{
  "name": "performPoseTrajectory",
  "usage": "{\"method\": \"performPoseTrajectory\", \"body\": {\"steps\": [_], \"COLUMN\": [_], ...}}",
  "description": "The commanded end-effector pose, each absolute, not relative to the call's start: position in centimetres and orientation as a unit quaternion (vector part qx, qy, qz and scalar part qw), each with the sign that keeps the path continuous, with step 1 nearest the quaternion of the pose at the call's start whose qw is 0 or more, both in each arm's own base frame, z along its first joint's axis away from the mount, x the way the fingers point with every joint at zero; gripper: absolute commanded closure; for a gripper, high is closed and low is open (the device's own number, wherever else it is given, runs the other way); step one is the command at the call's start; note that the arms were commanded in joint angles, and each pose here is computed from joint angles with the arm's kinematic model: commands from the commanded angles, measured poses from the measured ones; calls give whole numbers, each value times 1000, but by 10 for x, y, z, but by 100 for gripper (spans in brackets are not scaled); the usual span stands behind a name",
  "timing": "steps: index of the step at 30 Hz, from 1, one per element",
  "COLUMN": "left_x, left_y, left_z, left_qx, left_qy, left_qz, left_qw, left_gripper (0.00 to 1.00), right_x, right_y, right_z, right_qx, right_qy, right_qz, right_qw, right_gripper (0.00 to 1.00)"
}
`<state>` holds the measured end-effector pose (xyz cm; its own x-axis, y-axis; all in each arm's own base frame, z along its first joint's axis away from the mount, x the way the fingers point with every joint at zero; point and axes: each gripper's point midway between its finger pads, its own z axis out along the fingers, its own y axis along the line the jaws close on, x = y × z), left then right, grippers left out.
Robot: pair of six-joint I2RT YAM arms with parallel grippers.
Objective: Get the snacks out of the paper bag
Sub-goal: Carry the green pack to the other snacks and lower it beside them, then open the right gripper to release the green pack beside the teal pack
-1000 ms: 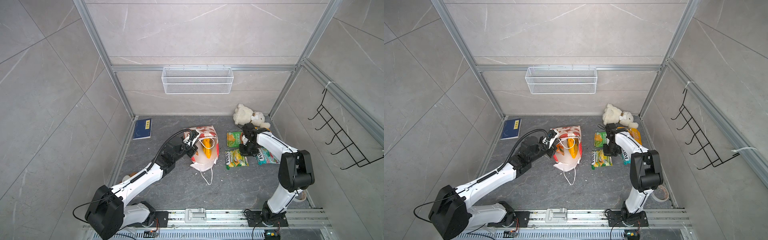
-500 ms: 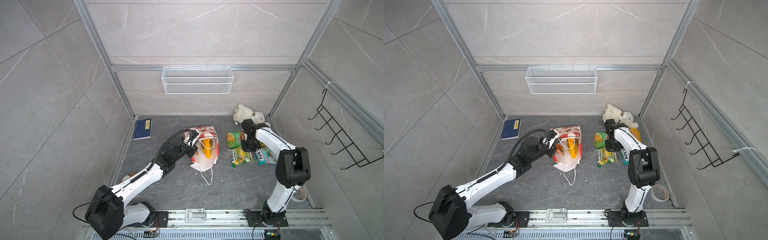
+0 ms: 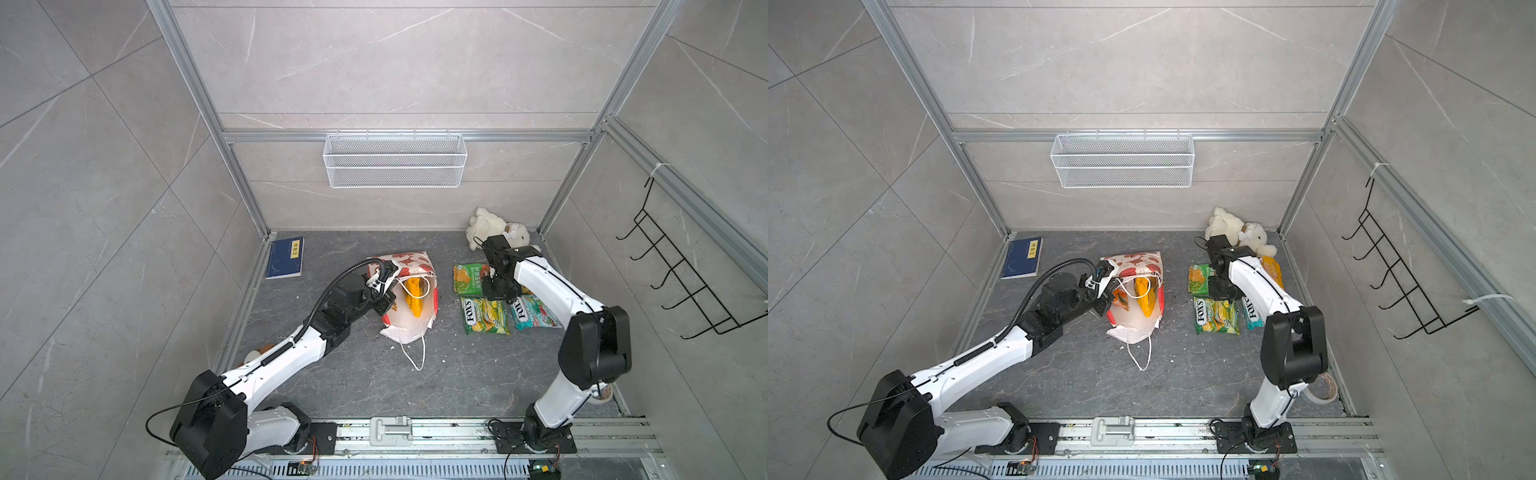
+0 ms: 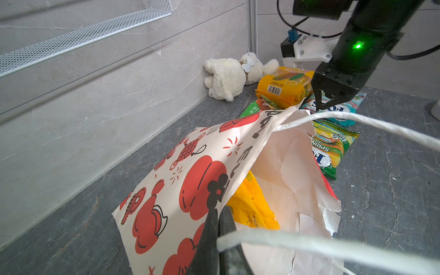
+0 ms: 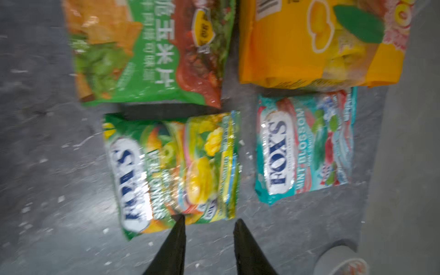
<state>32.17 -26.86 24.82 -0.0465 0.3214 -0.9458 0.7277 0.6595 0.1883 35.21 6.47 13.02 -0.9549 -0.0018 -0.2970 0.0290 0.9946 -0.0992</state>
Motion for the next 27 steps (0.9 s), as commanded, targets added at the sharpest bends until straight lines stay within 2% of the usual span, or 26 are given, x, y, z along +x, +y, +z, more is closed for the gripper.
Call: {"method": "performPoseTrajectory", "body": {"steps": [1, 3, 5, 7, 15, 27], "left_x": [325, 326, 326, 324, 322, 323], "left_y": [-267, -268, -268, -268, -266, -267], "left_z": [262, 263, 263, 263, 263, 264], "left_qx": [359, 360, 359, 359, 359, 363], "left_qy": [692, 691, 692, 692, 694, 693], "left_qz": [-176, -177, -179, -182, -181, -179], "left_qw": [601, 601, 600, 599, 597, 597], "left_gripper": [100, 100, 100, 100, 100, 100], "right_x": [344, 340, 337, 334, 332, 326], "right_y": [134, 157, 170, 179, 157, 124], "right_z": [126, 112, 94, 78, 35, 15], "right_qx": [-5, -20, -24, -32, -20, -6], "right_qy": [982, 983, 985, 988, 993, 994], "right_qz": [57, 62, 65, 58, -27, -70], "right_qw": [182, 174, 157, 141, 110, 79], "right_gripper": [56, 66, 80, 84, 89, 90]}}
